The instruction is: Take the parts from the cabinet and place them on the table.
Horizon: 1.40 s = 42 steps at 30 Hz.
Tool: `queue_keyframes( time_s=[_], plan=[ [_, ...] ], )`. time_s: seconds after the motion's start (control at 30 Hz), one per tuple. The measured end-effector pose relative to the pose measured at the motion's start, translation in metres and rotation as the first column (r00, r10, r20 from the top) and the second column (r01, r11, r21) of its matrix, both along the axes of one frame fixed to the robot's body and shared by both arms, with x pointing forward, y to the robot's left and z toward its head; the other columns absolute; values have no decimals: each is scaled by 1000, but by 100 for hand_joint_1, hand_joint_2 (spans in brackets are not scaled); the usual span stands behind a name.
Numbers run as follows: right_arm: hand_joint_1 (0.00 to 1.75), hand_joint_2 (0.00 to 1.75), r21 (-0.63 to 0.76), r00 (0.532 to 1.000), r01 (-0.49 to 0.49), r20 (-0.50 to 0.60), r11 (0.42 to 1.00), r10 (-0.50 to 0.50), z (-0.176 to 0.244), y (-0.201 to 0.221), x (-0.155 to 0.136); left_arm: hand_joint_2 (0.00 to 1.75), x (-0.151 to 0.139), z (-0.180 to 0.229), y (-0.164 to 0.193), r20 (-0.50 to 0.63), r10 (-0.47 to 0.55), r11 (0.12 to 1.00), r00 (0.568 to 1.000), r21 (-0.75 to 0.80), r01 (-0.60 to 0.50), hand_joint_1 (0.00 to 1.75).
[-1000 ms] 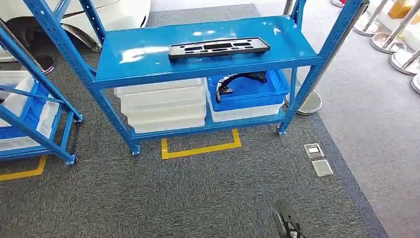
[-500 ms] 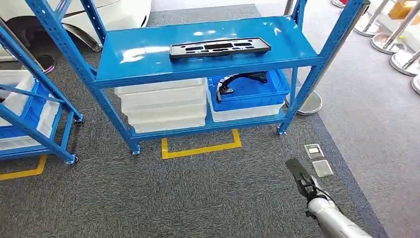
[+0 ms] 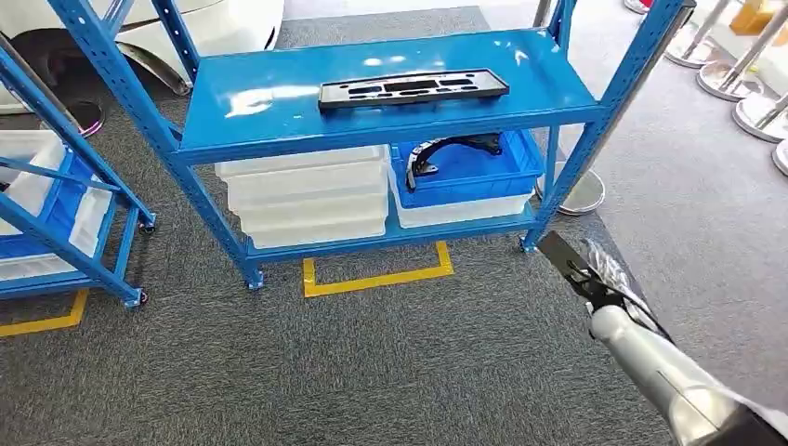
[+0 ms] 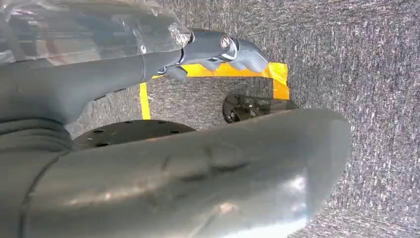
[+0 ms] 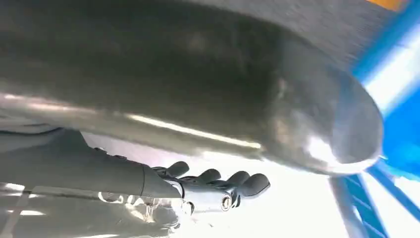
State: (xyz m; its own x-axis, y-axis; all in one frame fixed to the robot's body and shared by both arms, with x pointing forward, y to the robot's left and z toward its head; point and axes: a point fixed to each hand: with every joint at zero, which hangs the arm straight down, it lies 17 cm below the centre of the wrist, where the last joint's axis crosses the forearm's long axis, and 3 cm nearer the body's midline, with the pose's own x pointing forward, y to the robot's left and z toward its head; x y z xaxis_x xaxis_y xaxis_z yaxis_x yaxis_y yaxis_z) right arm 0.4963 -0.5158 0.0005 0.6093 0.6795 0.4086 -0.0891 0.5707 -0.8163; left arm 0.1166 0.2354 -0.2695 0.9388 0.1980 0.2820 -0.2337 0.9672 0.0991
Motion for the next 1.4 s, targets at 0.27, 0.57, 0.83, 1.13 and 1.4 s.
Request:
queue_keyframes(
  time_s=[0.27, 0.57, 0.83, 1.13, 1.4],
  plan=[
    [0, 0, -148, 976, -207, 31, 967, 214, 75, 42, 63, 0, -2, -1, 1, -13, -42, 999, 999, 17, 42, 0],
    [0, 0, -355, 895, -428, -44, 831, 443, 144, 101, 103, 0, -4, -1, 1, -24, -73, 997, 997, 24, 74, 0],
    [0, 0, -536, 799, -561, -148, 631, 583, 185, 158, 116, 0, -4, -1, 0, -30, -95, 995, 995, 30, 96, 0],
    [0, 0, -610, 738, -624, -256, 487, 625, 200, 187, 120, 0, -9, -2, -6, -53, -102, 995, 993, 12, 103, 0],
    [0, 0, -614, 718, -646, -286, 453, 634, 199, 194, 120, 0, -14, -3, -8, -81, -99, 995, 992, -2, 99, 0]
  ],
)
